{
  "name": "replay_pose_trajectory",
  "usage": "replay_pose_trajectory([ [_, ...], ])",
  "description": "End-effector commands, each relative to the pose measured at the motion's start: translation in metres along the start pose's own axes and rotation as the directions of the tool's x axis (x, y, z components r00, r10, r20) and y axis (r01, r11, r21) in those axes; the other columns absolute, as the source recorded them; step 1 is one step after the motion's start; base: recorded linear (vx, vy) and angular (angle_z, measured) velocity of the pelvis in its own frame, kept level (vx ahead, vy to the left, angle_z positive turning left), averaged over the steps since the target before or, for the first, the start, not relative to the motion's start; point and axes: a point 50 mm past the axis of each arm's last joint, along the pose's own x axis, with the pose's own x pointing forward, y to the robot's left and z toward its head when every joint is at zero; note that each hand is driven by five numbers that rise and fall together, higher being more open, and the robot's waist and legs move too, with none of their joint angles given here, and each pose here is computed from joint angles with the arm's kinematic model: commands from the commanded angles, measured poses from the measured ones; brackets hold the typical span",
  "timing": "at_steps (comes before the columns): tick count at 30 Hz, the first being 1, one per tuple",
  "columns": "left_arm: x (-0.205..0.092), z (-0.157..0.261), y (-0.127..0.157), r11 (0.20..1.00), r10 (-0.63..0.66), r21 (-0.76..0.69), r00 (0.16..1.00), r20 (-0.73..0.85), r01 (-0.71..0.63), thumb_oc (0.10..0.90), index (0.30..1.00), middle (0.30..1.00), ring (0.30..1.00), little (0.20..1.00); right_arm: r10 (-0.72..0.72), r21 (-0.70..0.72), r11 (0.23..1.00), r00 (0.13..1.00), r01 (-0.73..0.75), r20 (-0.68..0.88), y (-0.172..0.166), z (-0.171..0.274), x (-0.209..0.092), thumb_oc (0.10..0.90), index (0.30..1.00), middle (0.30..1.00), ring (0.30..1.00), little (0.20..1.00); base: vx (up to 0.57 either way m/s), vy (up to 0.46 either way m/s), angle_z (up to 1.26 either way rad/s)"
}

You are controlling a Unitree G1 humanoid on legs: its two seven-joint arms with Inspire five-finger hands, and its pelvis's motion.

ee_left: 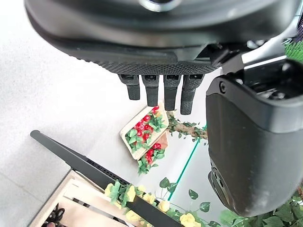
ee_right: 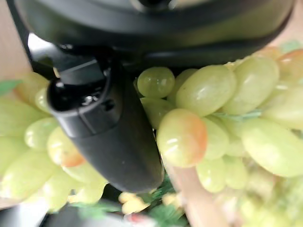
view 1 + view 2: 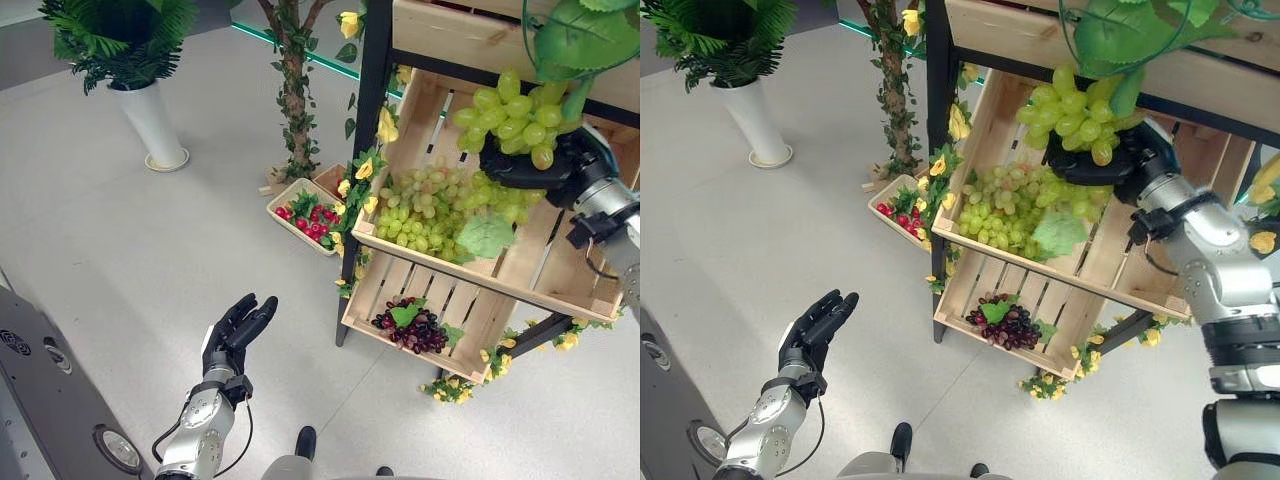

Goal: Pick up the fruits from the basket on one side to the basket on the other side

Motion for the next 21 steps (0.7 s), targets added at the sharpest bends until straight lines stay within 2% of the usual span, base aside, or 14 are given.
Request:
replay_pose_trajectory([
  [1,0.009,0.037,-0.012,0.995,-0.100,0.042,0.979,0.179,0.093,0.800,0.900,0.900,0.900,0.900,-0.160,-0.163,0.965,0.953,0.206,0.258,-0.033,0.083,0.010,0.400,0.300,0.300,0.300,0.300,0.00,0.000,0.00],
  [5,0.010,0.035,-0.010,0.996,-0.082,0.034,0.982,0.168,0.077,0.800,0.900,0.900,0.900,0.900,-0.193,-0.295,0.929,0.973,0.222,0.124,-0.044,0.071,0.014,0.400,0.300,0.300,0.300,0.300,0.00,0.000,0.00],
  [11,0.011,0.033,-0.013,0.996,-0.084,0.028,0.984,0.160,0.081,0.800,0.900,0.900,0.900,0.900,-0.234,-0.344,0.914,0.972,0.216,-0.011,-0.053,0.043,0.014,0.400,0.300,0.300,0.300,0.300,0.00,-0.002,0.06],
  [15,0.014,0.035,-0.021,0.995,-0.101,0.028,0.981,0.166,0.098,0.800,0.900,0.900,0.900,0.900,-0.261,-0.453,0.873,0.957,0.178,-0.126,-0.057,0.021,0.014,0.400,0.300,0.300,0.300,0.300,-0.01,-0.001,0.04],
  [21,0.015,0.036,-0.023,0.995,-0.097,0.024,0.980,0.172,0.094,0.800,0.900,0.900,0.900,0.900,-0.307,-0.545,0.831,0.909,0.112,-0.282,-0.064,0.002,0.011,0.400,0.300,0.300,0.300,0.300,0.00,0.001,0.01],
])
